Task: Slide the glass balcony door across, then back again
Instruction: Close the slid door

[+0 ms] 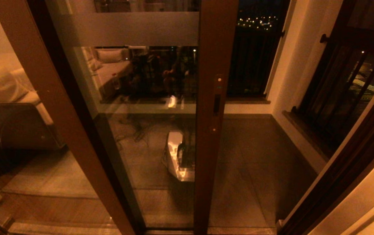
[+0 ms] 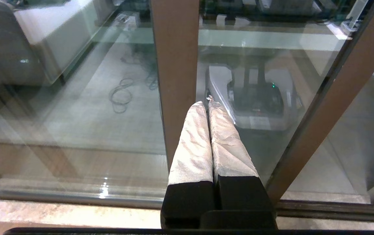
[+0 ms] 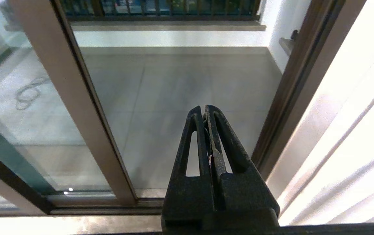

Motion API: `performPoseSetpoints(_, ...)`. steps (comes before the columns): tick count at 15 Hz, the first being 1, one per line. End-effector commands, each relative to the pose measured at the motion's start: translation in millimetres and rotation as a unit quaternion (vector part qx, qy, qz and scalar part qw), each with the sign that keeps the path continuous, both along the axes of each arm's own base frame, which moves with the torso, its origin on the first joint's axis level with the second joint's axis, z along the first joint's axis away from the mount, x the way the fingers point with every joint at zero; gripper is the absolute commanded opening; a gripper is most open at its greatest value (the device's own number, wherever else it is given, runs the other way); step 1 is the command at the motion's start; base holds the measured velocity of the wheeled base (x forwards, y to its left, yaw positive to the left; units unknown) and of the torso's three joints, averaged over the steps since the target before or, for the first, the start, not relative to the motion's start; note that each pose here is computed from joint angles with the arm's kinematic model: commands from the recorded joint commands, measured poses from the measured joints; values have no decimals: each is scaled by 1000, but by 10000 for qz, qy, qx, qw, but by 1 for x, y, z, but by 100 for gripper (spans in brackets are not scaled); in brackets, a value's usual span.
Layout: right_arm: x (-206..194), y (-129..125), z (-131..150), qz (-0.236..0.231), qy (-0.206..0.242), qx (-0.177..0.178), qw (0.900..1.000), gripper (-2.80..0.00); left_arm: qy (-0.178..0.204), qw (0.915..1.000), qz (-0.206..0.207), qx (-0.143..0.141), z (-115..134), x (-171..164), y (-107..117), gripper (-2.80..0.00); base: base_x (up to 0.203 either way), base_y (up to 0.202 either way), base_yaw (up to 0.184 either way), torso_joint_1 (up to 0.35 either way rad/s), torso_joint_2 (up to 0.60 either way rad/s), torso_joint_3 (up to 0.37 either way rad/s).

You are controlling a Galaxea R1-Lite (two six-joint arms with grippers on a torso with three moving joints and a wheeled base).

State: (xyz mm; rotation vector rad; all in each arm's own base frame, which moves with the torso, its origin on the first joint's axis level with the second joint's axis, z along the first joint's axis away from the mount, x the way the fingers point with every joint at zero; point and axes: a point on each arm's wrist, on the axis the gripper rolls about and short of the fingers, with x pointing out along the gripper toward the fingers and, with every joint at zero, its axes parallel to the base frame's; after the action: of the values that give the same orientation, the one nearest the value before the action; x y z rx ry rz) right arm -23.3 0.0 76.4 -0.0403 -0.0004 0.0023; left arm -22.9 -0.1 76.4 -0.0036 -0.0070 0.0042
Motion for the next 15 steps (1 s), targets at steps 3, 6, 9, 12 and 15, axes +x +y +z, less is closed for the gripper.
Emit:
performPoseSetpoints(3, -2, 1, 68, 134, -334, -49, 9993, -280, 4, 10000, 2, -5, 0, 0, 0, -280, 0, 0, 0, 0, 0, 0)
performPoseSetpoints(6, 38, 3, 149, 699, 100, 21, 9975, -280, -3, 10000, 2, -5, 0, 0, 0, -280, 0, 0, 0, 0, 0, 0)
performPoseSetpoints(9, 83, 12, 218, 2240, 800, 184, 9711, -280, -3, 10000, 2, -5, 0, 0, 0, -280, 0, 0, 0, 0, 0, 0)
performPoseSetpoints(12, 140, 37, 231, 3401, 2329, 416, 9101, -280, -2, 10000, 2, -4, 0, 0, 0, -280, 0, 0, 0, 0, 0, 0)
performPoseSetpoints(15, 193, 85, 220, 3160, 3416, 159, 8850, -280, -2, 10000, 2, -5, 0, 0, 0, -280, 0, 0, 0, 0, 0, 0)
